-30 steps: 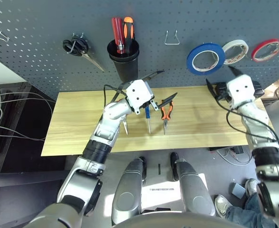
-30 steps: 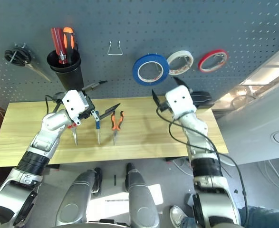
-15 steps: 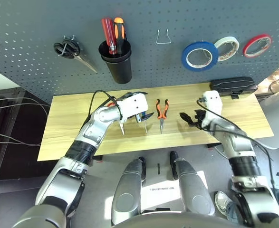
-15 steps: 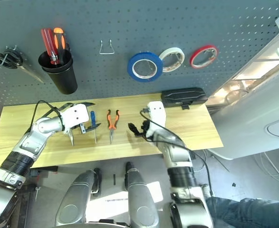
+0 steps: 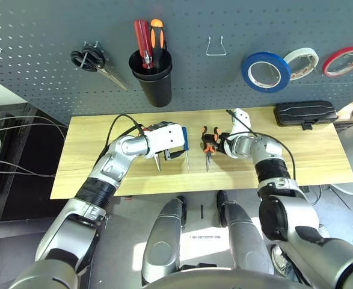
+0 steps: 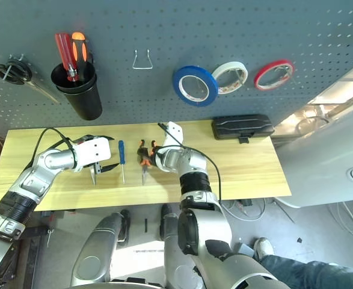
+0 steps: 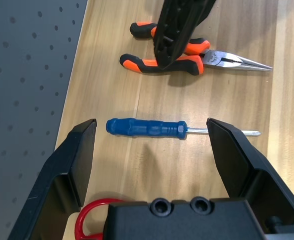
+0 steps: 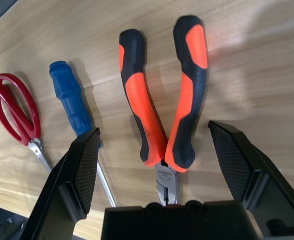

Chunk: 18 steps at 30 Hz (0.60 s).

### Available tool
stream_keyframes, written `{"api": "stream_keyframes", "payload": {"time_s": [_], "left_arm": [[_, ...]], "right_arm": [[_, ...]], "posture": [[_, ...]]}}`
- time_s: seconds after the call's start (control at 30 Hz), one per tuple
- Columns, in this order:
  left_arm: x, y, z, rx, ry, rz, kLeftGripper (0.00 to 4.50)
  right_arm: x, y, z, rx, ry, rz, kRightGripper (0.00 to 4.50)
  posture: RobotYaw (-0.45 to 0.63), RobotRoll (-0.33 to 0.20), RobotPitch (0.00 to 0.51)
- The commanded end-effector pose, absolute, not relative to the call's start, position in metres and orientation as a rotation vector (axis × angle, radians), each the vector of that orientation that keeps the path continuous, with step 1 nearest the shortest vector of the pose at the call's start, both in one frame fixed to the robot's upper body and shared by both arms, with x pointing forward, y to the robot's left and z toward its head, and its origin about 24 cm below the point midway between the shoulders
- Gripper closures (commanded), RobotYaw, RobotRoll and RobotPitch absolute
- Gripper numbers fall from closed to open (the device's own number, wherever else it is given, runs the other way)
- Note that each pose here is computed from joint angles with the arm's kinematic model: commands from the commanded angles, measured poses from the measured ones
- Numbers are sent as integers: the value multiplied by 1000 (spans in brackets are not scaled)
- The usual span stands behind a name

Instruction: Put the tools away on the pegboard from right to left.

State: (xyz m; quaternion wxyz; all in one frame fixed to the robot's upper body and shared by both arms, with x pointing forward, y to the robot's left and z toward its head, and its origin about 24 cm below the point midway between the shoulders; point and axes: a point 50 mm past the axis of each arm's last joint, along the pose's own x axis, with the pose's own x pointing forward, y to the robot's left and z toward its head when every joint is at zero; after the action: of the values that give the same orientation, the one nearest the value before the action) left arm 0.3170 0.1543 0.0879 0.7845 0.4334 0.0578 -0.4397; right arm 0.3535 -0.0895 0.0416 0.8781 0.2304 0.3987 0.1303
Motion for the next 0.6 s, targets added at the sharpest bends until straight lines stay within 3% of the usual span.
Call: {"api": "stream_keyframes", "payload": {"time_s": [0.03,0.13,0.6], "left_arm": [[311,158,81,928,162,-949,0],[309,159,79,913,170,-937,0],[309,153,78,890,174,-948,0]], "right_arm": [[340,-89,13,441,941,227,16],[341,-86,8,411,953,202,16],[358,-52,50,255,1071,156,16]], "posture": [[276,0,333],[280,0,333],[280,0,316]]}}
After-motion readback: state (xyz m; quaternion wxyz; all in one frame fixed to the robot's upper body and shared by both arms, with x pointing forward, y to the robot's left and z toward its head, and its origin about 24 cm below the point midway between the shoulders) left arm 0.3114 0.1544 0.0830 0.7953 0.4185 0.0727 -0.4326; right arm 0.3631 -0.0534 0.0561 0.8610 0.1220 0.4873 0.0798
